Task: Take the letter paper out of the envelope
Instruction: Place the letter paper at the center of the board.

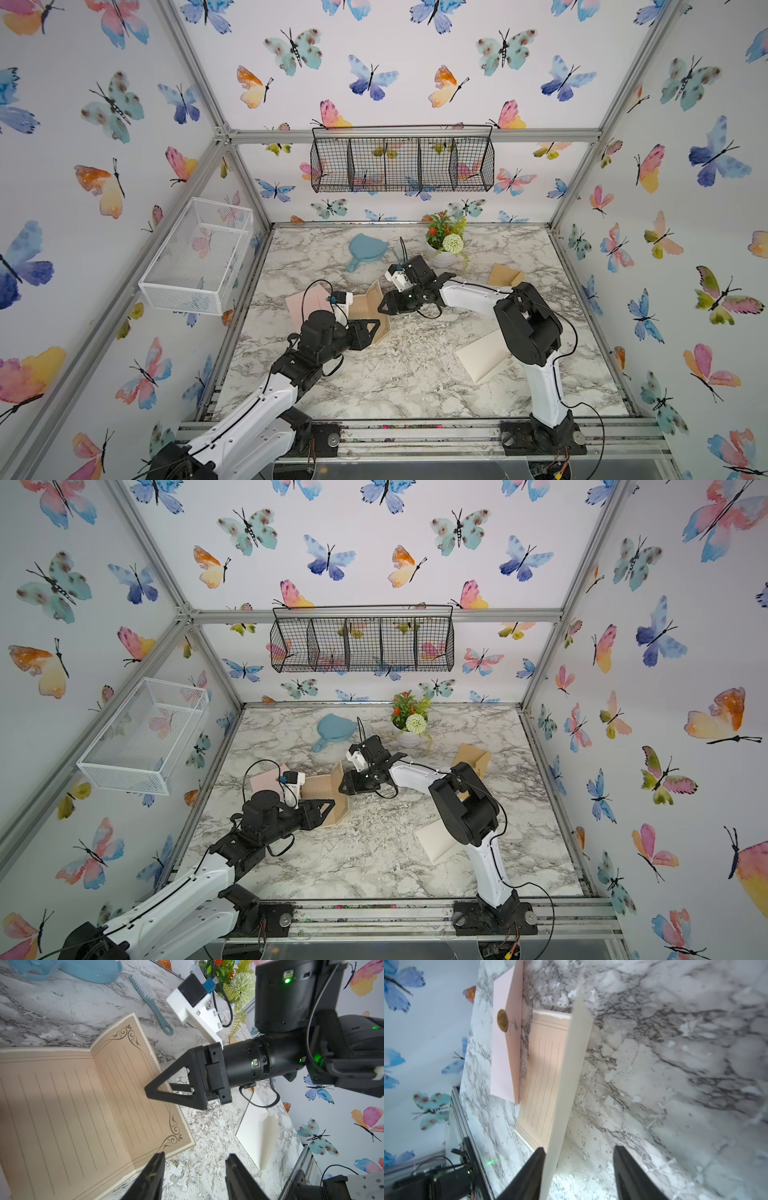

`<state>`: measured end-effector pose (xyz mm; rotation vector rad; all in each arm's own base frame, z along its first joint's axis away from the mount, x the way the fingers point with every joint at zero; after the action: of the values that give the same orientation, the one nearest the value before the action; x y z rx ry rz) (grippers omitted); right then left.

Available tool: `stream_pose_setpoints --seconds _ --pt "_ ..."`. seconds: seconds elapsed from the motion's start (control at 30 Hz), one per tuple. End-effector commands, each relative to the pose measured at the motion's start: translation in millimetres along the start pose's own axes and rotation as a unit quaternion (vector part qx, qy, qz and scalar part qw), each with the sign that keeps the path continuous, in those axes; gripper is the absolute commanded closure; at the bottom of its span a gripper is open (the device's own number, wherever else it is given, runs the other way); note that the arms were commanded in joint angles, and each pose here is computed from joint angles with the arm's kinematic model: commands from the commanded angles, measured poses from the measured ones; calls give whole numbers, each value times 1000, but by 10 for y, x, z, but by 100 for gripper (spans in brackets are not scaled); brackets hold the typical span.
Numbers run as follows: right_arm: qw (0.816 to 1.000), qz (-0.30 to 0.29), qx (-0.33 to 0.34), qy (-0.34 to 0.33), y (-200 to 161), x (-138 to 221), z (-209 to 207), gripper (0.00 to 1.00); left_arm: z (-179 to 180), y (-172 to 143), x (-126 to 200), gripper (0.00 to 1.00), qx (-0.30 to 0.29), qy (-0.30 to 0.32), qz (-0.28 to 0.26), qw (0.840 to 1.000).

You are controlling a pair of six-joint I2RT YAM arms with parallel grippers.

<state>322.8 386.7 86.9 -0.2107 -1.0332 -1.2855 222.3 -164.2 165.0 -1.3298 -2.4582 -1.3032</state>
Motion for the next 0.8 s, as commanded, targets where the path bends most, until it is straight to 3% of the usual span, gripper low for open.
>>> stream_pose_setpoints --seconds 0.0,0.07,0.13,0.23,0.3,0.37,0.47,0.63,0.77 --pt "999 8 -4 -37 -52 69 -101 58 66 -14 -48 48 -3 7 -3 1000" --pt "999 7 -4 -45 -74 92 -120 64 106 -44 -90 49 0 10 -2 1000" --pt "998 4 -5 -60 -101 127 -156 79 159 -76 -140 50 8 16 0 1000" --pt "998 3 -6 -69 -130 176 -184 91 270 -96 -215 57 23 42 2 999" --pt "998 3 -6 -63 -146 179 -174 91 382 -118 -289 65 30 73 9 997" --pt "999 4 -5 -48 -157 159 -147 85 460 -165 -402 67 27 93 34 995" --pt "999 5 -7 -37 -165 128 -131 83 567 -273 -557 71 34 111 71 991" --pt "999 8 -11 -45 -218 132 -174 98 723 -376 -601 75 51 140 72 986" --pt "998 15 -10 -60 -281 110 -246 98 807 -427 -557 76 57 157 65 984"
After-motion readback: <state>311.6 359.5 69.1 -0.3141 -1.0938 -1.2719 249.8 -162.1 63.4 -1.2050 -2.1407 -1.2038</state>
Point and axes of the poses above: each gripper's point midway between its finger pads, its own x axis back along the fingers, its own z axis along the line the jaws close on, y = z × x, the point moved 4 cm from there along x, back along the fingers, and after that the axes turned 3 degrees about x, right-handed, at the moved point
